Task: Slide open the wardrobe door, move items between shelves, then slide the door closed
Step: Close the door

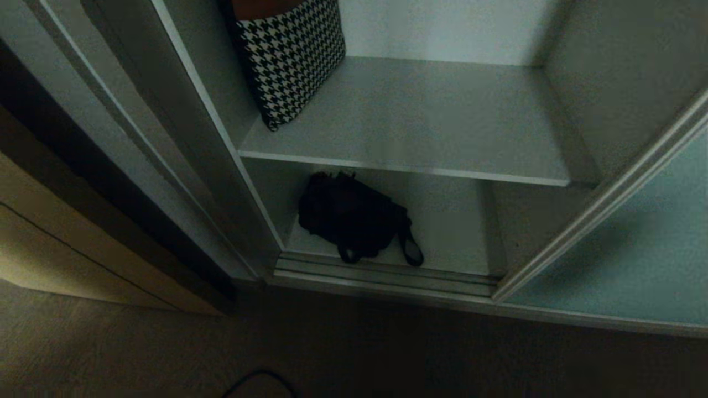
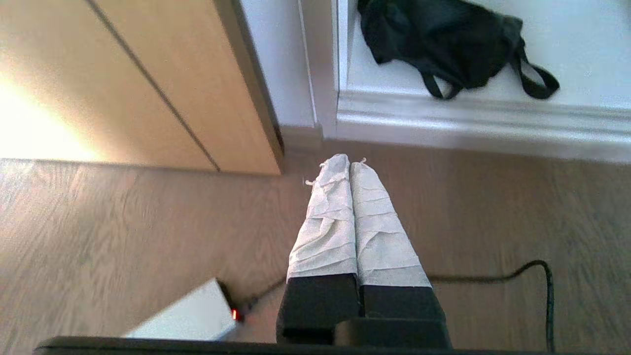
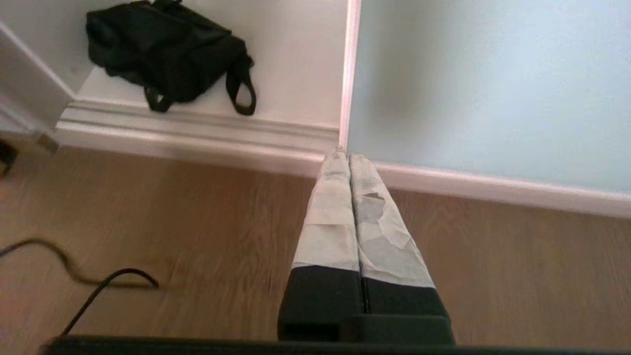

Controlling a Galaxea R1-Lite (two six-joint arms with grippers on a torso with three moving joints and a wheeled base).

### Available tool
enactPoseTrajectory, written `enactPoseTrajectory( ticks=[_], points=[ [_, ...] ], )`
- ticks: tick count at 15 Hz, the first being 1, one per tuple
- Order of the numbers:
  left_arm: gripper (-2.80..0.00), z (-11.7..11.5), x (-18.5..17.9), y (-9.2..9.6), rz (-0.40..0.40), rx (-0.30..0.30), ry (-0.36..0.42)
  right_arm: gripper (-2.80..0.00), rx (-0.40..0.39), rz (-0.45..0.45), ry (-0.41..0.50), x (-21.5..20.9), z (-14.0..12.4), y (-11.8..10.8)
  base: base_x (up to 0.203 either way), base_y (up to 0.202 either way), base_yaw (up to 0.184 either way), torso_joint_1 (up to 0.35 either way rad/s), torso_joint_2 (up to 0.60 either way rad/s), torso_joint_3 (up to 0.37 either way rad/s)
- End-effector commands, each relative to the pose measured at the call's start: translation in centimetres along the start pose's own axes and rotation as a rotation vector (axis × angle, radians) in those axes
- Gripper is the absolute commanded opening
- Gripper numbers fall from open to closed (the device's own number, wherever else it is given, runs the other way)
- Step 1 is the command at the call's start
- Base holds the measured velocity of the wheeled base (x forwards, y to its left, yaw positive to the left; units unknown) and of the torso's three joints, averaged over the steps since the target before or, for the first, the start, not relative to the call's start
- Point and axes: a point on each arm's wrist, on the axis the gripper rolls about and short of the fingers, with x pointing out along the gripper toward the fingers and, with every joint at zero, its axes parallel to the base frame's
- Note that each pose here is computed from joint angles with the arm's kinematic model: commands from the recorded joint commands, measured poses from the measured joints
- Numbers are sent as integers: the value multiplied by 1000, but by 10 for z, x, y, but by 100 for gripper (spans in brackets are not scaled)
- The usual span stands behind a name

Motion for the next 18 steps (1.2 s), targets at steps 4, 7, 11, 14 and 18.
enactPoseTrajectory(
  ticks=[4,7,11,14,18],
  points=[
    [-280,0,0,0,5,-22,1,-280,0,2,-1,0,0,0,-171,0,0,1,0,4],
    [-280,0,0,0,5,-22,1,-280,0,0,-1,0,0,0,0,0,0,0,0,0],
    [-280,0,0,0,5,-24,1,-280,0,0,-1,0,0,0,0,0,0,0,0,0],
    [-280,0,0,0,5,-24,1,-280,-6,0,0,0,0,0,0,0,0,0,0,0],
    [-280,0,0,0,5,-24,1,-280,-4,-2,7,-2,3,0,0,0,0,0,0,0]
  ],
)
